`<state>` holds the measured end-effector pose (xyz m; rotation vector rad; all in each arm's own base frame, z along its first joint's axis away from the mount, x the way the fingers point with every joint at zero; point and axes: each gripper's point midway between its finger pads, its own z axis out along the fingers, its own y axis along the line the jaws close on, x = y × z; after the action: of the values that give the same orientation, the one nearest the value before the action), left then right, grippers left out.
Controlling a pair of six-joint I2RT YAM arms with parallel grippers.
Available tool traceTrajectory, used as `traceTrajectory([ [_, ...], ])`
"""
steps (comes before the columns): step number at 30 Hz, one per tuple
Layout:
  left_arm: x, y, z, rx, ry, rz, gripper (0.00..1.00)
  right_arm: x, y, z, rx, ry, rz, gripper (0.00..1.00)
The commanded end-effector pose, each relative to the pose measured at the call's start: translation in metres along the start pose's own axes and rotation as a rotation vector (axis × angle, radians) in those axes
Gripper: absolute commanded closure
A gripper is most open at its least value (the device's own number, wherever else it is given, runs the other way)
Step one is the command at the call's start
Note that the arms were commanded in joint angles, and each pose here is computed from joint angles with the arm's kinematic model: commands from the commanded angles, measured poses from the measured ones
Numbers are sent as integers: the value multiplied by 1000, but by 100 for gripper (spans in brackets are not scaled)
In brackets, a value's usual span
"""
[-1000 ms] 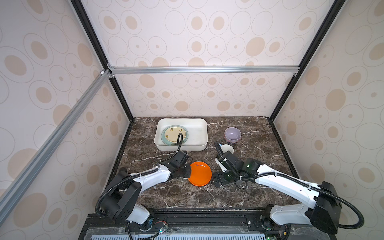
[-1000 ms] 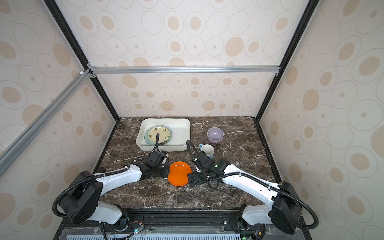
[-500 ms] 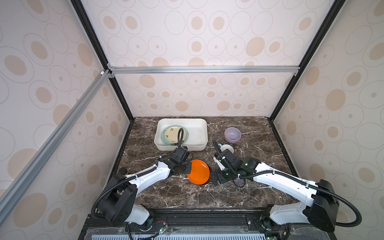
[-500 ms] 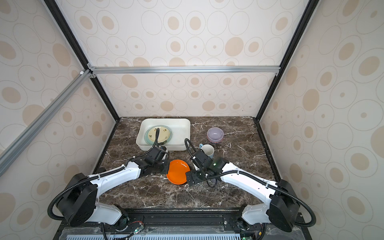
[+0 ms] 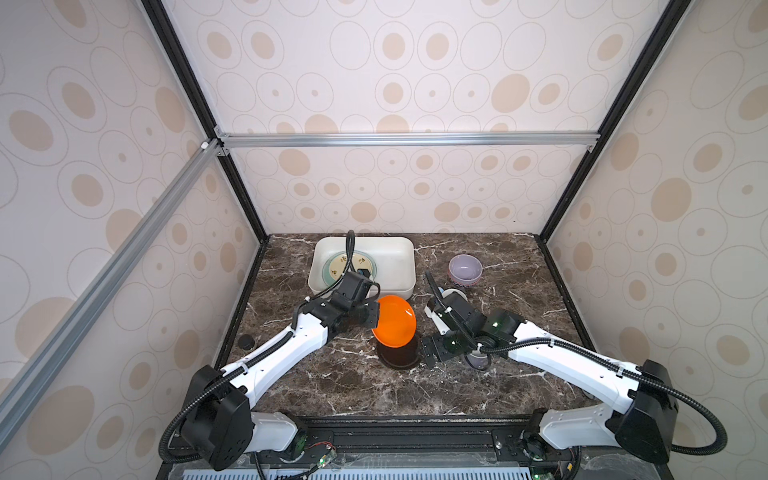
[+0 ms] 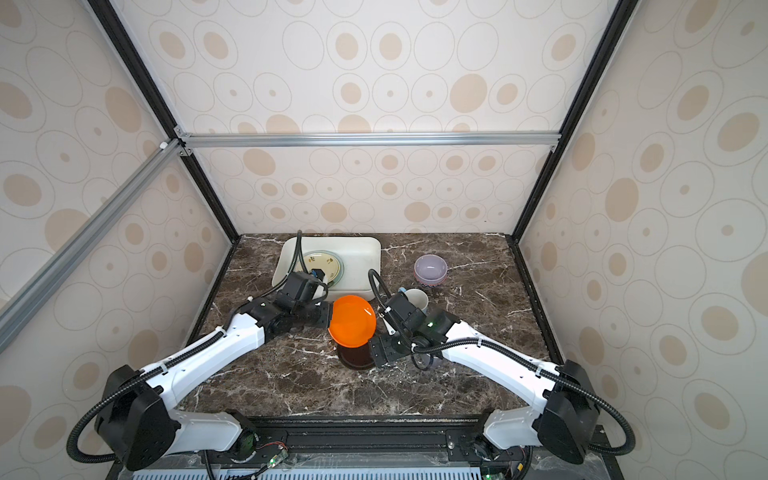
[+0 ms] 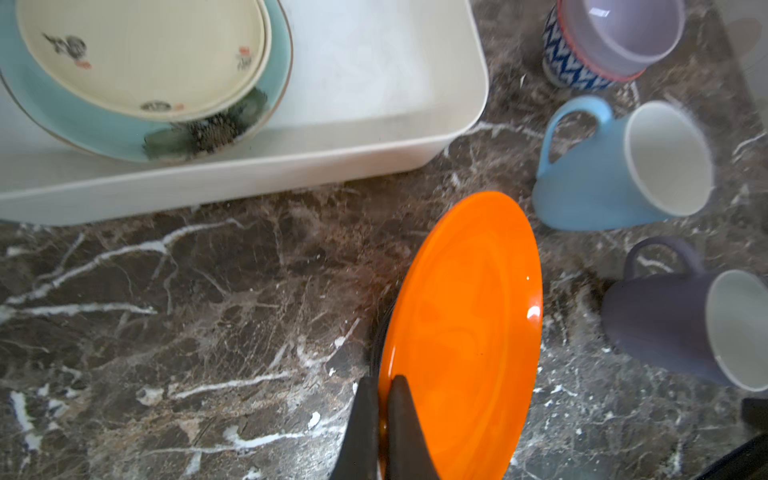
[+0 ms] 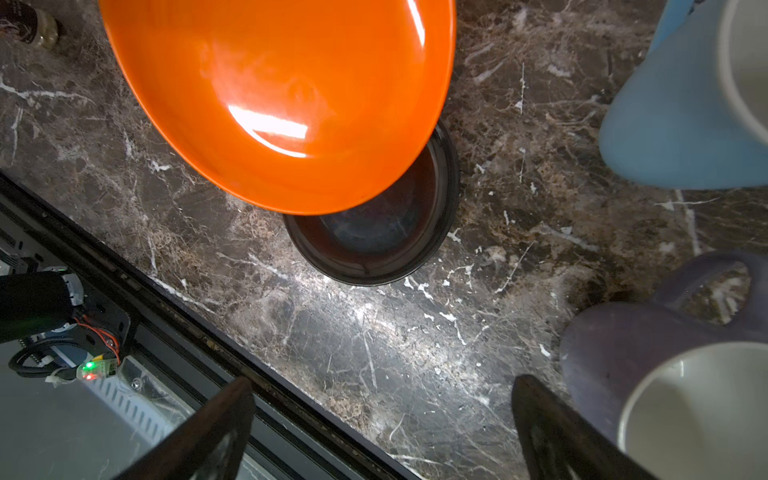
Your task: Place the mixed dishes into the plastic bin
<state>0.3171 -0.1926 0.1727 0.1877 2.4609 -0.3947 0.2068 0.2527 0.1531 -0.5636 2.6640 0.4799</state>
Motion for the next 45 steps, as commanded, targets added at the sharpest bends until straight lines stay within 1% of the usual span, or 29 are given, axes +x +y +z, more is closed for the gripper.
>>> traceTrajectory([
  [1, -35, -2, -27, 31, -73, 5, 100, -9, -1, -8, 15, -19, -20, 0],
  [5, -71, 15, -42, 9, -144, -29, 100, -17, 0, -14, 9, -35, -29, 0],
  [9, -104, 47, -43, -37, -190, -73, 100, -26, -3, -17, 6, -46, -26, 0],
  [13, -127, 77, -25, -63, -197, -124, 100, -32, -5, -16, -2, -50, -21, 0],
  [16, -139, 101, -2, -60, -191, -178, 100, -36, -7, -13, -4, -38, -20, 0],
  [21, -148, 150, 42, -85, -153, -274, 100, -44, -17, -9, -1, -24, -6, 0],
  [26, -153, 180, 76, -76, -137, -347, 100, -50, -30, -8, 6, -18, 21, 0],
  [31, -158, 190, 96, -71, -119, -366, 100, -58, -36, -2, 15, -6, 27, 0],
  [42, -154, 206, 119, -87, -88, -387, 100, -102, -23, 21, -20, 14, 3, 0],
  [45, -151, 209, 126, -93, -77, -392, 100, -119, -20, 26, -30, -1, -5, 0],
])
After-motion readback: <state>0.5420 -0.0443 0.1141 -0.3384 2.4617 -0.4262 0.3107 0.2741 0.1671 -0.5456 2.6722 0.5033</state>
